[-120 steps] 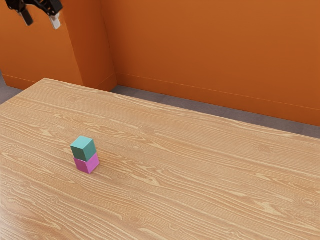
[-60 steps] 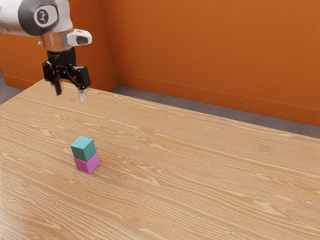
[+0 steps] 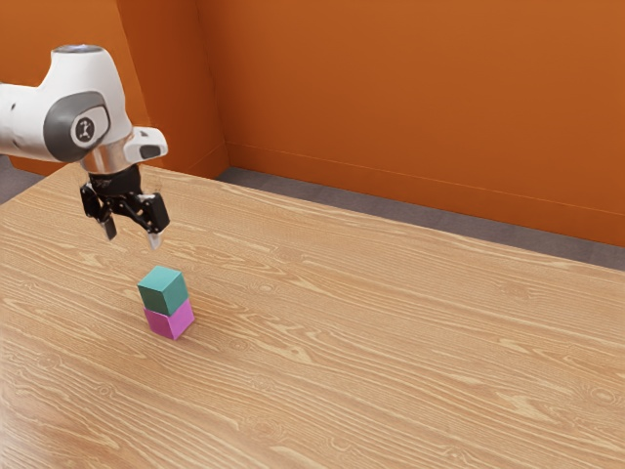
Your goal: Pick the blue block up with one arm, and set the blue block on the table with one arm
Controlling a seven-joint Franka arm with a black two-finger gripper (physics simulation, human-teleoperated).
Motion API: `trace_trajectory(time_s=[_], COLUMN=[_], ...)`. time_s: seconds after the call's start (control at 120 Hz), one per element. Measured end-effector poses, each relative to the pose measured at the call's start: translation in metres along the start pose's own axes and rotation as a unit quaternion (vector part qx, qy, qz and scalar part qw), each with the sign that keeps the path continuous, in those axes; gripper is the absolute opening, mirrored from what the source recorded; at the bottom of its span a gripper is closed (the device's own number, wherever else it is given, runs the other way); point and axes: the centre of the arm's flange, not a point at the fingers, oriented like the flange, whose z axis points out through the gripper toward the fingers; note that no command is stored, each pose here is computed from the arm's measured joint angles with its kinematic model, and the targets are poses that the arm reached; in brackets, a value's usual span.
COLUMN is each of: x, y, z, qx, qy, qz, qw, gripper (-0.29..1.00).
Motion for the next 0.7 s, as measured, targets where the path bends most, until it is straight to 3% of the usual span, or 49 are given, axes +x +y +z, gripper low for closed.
trace_trajectory(time_s=[0.308, 0.7], x=[0.013, 0.021], y=[-0.009, -0.008], z=[0.052, 0.071], qx=[0.007, 0.013], qy=[0.004, 0.016], qz=[0.042, 0.087], qw=[0.999, 0.996], gripper=[0.7, 0.7])
